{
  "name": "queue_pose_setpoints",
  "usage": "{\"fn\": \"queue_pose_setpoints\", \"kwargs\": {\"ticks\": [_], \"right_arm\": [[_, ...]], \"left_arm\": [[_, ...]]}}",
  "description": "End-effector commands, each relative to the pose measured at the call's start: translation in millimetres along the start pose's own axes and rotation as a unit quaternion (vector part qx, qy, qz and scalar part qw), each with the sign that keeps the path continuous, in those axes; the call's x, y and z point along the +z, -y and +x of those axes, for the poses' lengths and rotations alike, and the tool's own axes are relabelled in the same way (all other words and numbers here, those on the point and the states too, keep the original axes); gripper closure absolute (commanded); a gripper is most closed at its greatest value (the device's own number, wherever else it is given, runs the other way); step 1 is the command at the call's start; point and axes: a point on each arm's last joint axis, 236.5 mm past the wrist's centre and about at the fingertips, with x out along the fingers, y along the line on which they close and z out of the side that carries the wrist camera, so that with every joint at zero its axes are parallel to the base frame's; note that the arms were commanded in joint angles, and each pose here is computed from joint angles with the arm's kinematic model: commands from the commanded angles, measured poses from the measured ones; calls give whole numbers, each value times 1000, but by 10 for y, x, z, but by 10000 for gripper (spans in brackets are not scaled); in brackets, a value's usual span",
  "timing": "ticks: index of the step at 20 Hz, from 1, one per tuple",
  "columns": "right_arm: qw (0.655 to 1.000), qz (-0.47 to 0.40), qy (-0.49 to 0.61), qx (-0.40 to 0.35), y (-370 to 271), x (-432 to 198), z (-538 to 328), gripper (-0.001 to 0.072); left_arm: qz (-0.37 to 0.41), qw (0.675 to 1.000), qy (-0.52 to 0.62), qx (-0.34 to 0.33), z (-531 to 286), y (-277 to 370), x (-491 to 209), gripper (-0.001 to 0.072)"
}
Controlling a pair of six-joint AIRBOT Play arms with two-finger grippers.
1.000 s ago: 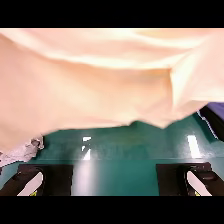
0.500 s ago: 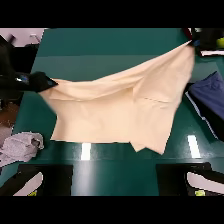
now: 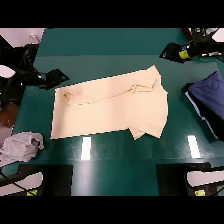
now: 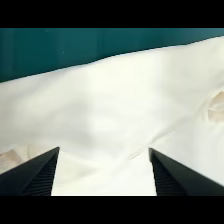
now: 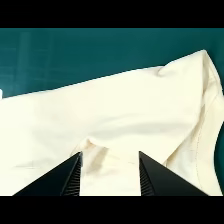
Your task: Fold the shirts.
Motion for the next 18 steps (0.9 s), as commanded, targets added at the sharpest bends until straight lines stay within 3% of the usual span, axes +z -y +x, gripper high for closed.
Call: {"fn": "queue_pose_setpoints", "kwargs": {"ticks": [1,5,9,13,18], "right_arm": [[999,-2,-32,34,-2,-134,-156,348],[994,-40,-88,40,-41,-435,-432,348],[993,-58,-91,46,-177,-489,-548,348],[992,-71,-94,51,-299,-525,-544,349],[991,-76,-95,54,-355,-539,-524,348]], "left_arm": [[26,998,-57,9,-298,-82,-12,39],[5,983,-175,52,-551,-600,-607,40],[-89,951,-285,83,-542,-1163,-1688,40],[-157,938,-289,114,-662,-1518,-2175,40],[-182,928,-305,110,-593,-1529,-2492,40]]}}
